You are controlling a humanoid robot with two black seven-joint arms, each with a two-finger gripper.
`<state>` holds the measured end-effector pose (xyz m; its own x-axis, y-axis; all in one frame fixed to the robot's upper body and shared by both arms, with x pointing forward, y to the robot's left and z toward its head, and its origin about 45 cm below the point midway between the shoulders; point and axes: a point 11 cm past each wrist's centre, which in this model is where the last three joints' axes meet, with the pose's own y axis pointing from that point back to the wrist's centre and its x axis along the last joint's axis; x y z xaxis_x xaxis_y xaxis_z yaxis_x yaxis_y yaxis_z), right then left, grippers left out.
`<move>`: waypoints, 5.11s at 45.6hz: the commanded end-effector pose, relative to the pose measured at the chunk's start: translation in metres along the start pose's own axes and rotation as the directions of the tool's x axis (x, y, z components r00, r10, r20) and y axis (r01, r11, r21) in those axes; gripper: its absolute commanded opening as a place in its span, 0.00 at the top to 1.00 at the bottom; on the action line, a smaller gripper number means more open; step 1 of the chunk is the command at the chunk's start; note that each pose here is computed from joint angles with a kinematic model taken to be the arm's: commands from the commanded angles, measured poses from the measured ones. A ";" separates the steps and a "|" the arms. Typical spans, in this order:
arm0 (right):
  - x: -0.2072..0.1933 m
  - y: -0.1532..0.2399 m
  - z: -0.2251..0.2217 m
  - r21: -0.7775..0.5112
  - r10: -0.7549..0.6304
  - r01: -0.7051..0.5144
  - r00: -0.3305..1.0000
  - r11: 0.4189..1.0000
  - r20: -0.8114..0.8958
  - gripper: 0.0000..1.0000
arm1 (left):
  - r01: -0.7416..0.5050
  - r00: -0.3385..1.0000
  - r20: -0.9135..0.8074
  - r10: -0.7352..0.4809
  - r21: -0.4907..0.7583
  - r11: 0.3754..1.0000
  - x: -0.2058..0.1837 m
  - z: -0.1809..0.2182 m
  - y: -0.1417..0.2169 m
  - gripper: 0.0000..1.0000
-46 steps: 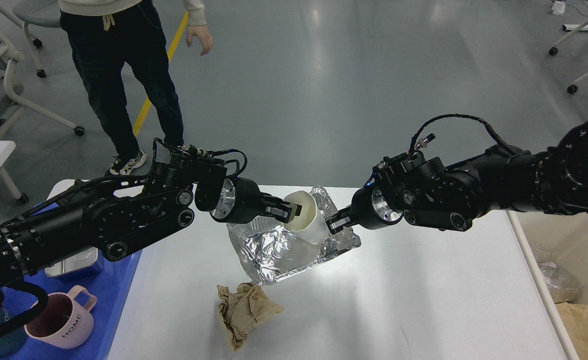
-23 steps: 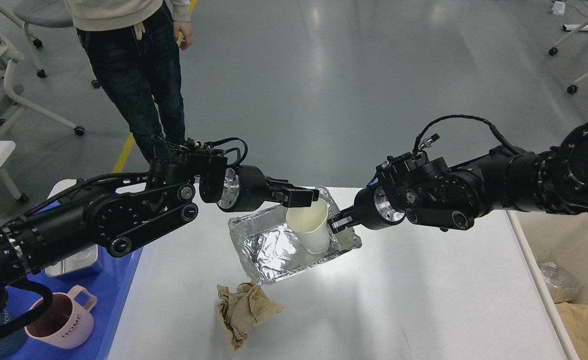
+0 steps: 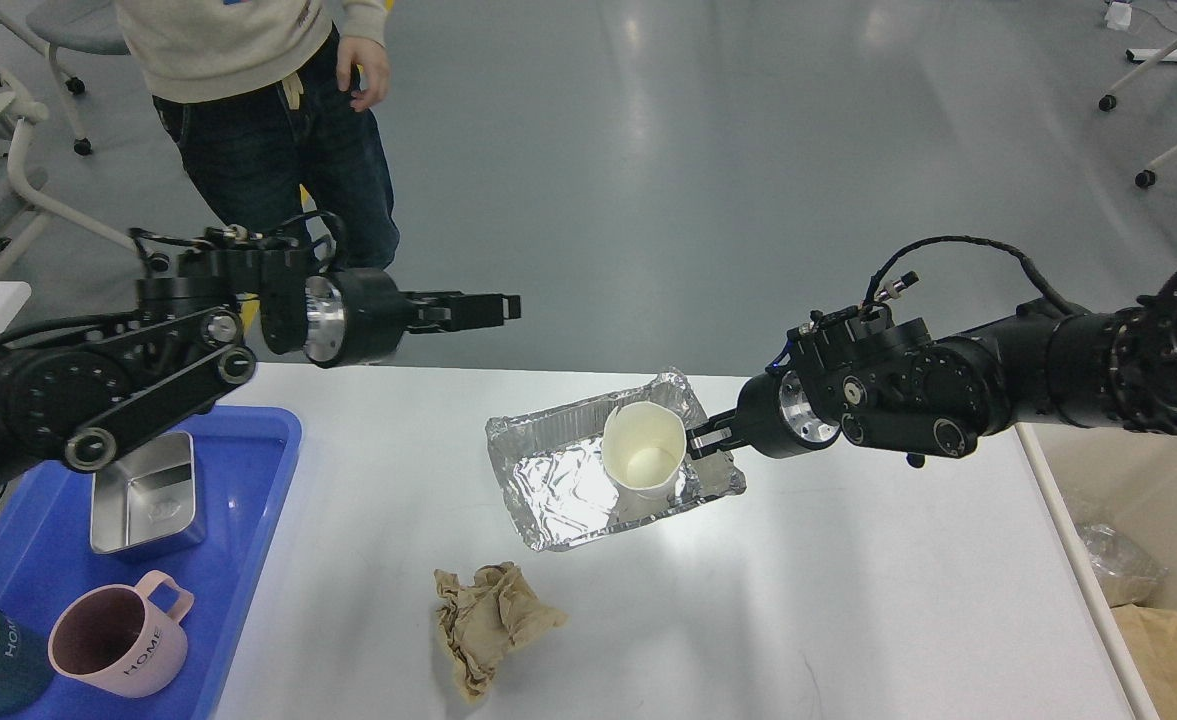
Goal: Tidy desktop
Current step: 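Withdraw the left gripper toward the blue tray, then reach the left gripper to the crumpled beige paper bag and grasp it, then lift the paper bag and drop it into the foil tray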
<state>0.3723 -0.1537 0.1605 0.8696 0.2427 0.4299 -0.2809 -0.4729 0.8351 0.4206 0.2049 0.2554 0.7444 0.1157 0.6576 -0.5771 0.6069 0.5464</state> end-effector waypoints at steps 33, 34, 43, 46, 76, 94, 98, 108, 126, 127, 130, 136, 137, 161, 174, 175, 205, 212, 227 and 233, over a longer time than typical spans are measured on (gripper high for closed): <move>-0.004 0.000 0.005 -0.003 0.000 0.000 1.000 1.000 0.015 1.00 | -0.095 0.959 -0.209 0.191 0.398 0.912 -0.108 -0.136 0.194 0.21; -0.005 0.000 0.006 -0.002 -0.002 0.002 1.000 1.000 0.018 1.00 | -0.087 0.959 -0.214 0.185 0.401 0.912 -0.112 -0.137 0.194 0.21; -0.009 0.000 0.009 0.003 -0.008 0.008 0.999 1.000 0.039 1.00 | -0.107 0.952 -0.215 0.217 0.428 0.898 -0.128 -0.141 0.199 0.20; -0.009 0.000 0.010 0.002 -0.007 0.007 0.999 1.000 0.040 1.00 | -0.088 0.952 -0.226 0.205 0.441 0.893 -0.138 -0.143 0.204 0.20; -0.008 0.000 0.008 0.009 -0.005 0.004 0.999 1.000 0.039 1.00 | -0.118 0.956 -0.245 0.161 0.179 0.977 -0.145 -0.092 0.194 0.19; -0.008 -0.001 0.006 0.011 -0.004 0.004 0.999 1.000 0.035 1.00 | 0.060 0.943 -0.332 -0.001 0.166 0.984 -0.174 -0.092 0.202 0.15; -0.009 -0.001 0.008 0.008 -0.005 0.005 0.999 1.000 0.035 1.00 | 0.091 0.939 -0.343 -0.026 0.173 0.981 -0.177 -0.092 0.202 0.14; -0.009 0.000 0.008 0.007 -0.003 0.002 0.999 1.000 0.036 1.00 | 0.104 0.933 -0.359 -0.034 0.178 0.979 -0.180 -0.092 0.188 0.07; -0.008 0.000 0.007 0.010 0.000 -0.001 0.999 1.000 0.036 1.00 | 0.074 0.885 -0.460 -0.073 -0.017 0.997 -0.212 -0.063 0.094 0.04; -0.008 0.000 0.008 0.008 0.000 0.000 0.999 1.000 0.036 1.00 | 0.073 0.882 -0.465 -0.075 -0.024 0.997 -0.213 -0.061 0.090 0.04; -0.008 0.000 0.008 0.008 0.000 0.000 0.999 1.000 0.036 1.00 | 0.077 0.877 -0.474 -0.079 -0.023 0.997 -0.217 -0.057 0.078 0.04; -0.008 0.000 0.007 0.009 0.002 -0.002 0.999 1.000 0.036 1.00 | 0.161 0.871 -0.484 -0.086 0.117 0.980 -0.235 -0.075 0.049 0.04; -0.008 0.000 0.007 0.009 0.003 -0.004 0.999 1.000 0.036 1.00 | 0.170 0.871 -0.483 -0.087 0.131 0.977 -0.238 -0.077 0.045 0.04; -0.009 0.000 0.009 0.007 0.005 -0.005 0.999 1.000 0.039 1.00 | 0.215 0.870 -0.464 -0.166 0.054 0.975 -0.259 -0.053 -0.009 0.04; -0.010 -0.002 0.009 0.009 0.006 -0.007 0.999 1.000 0.041 1.00 | 0.259 0.888 -0.399 -0.227 0.029 0.965 -0.274 -0.041 -0.017 0.12; -0.010 -0.002 0.009 0.009 0.006 -0.007 0.999 1.000 0.041 1.00 | 0.262 0.888 -0.397 -0.231 0.024 0.965 -0.275 -0.039 -0.019 0.15; -0.009 -0.001 0.010 0.007 0.013 -0.014 0.999 1.000 0.041 1.00 | 0.237 0.907 -0.333 -0.257 -0.100 0.966 -0.274 -0.033 -0.005 1.00; -0.014 -0.005 0.010 0.009 0.001 -0.001 0.999 1.000 0.044 1.00 | 0.237 0.916 -0.316 -0.245 -0.066 0.969 -0.261 -0.048 0.028 1.00; -0.014 -0.007 0.006 0.017 -0.001 0.000 0.999 1.000 0.041 1.00 | 0.222 0.944 -0.262 -0.200 0.058 0.973 -0.216 -0.076 0.136 1.00; -0.018 -0.009 0.007 0.018 -0.007 0.006 0.999 1.000 0.046 1.00 | 0.210 0.953 -0.241 -0.182 0.097 0.973 -0.201 -0.080 0.167 1.00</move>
<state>0.3645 -0.1588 0.1458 0.8861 0.2085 0.4140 -0.2732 -0.4865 0.8299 0.2058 0.3272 0.1522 0.9043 0.1936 0.3806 -0.4201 0.5627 0.7119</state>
